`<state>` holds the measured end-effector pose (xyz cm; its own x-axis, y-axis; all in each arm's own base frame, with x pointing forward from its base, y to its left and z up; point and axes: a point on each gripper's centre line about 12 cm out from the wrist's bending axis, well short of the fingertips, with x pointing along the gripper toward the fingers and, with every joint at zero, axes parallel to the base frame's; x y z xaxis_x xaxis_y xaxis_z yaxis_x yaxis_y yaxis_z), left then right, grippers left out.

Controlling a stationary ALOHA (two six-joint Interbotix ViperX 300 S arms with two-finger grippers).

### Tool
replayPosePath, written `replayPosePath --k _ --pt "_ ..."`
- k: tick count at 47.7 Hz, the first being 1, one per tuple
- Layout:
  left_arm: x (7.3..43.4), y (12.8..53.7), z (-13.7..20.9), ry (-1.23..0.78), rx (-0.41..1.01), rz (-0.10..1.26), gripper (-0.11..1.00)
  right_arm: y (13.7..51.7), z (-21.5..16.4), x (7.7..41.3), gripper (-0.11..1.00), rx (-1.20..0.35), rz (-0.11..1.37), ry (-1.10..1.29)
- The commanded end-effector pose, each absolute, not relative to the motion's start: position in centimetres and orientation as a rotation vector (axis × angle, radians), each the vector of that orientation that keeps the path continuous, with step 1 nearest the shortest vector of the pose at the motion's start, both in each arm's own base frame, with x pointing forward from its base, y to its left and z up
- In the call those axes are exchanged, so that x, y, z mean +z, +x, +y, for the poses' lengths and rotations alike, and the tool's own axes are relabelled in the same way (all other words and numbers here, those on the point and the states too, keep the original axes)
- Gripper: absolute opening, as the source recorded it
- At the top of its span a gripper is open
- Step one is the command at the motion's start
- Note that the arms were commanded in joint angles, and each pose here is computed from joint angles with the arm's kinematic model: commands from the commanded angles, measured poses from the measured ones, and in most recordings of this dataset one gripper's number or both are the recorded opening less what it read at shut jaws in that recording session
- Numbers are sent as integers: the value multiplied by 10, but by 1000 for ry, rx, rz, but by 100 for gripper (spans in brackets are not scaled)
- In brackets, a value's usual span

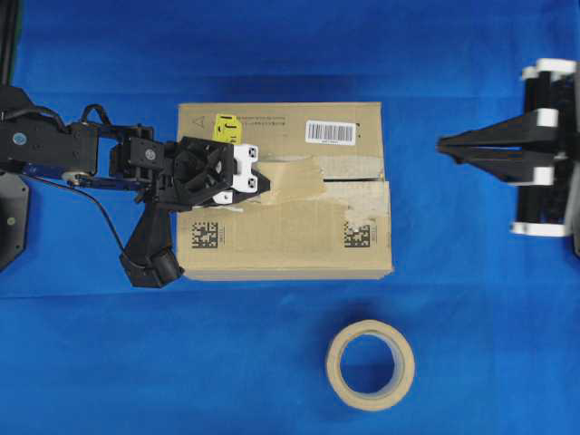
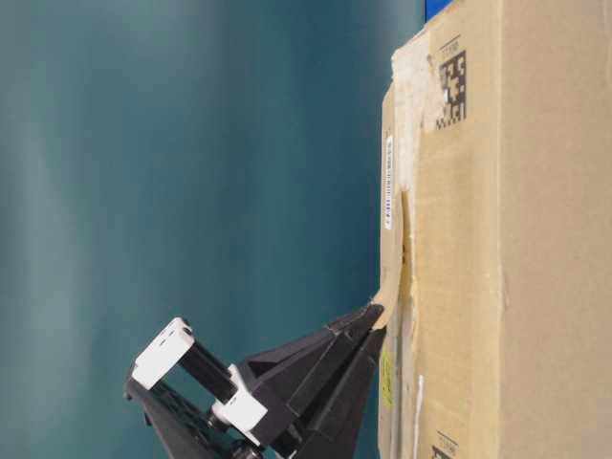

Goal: Apply tape along the seams of the closed cardboard box to seal it securely.
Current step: 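Carry the strip to the box's top seam and press it down, then bring the right gripper in and press the tape flat along the seam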

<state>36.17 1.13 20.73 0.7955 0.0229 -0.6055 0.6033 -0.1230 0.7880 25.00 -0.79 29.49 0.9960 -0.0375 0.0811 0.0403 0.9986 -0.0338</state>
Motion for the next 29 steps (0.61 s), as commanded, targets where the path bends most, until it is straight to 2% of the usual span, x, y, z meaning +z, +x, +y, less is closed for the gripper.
replayPosePath --k 1,10,12,18,20,29 --pt "219 362 10 1644 -508 476 0 267 -10 303 0 -51 -99 -15" --pt "218 362 6 1645 -517 471 0 299 -15 296 3 -72 -51 32" --pt "218 361 6 1645 -517 471 0 306 -16 293 12 -74 -37 38" --pt "217 361 6 1643 -518 473 0 326 -20 286 49 -84 -5 41" --pt "217 361 6 1644 -521 472 0 332 -21 285 57 -87 4 41" --pt "218 361 6 1645 -518 470 0 355 -24 276 42 -90 64 44"
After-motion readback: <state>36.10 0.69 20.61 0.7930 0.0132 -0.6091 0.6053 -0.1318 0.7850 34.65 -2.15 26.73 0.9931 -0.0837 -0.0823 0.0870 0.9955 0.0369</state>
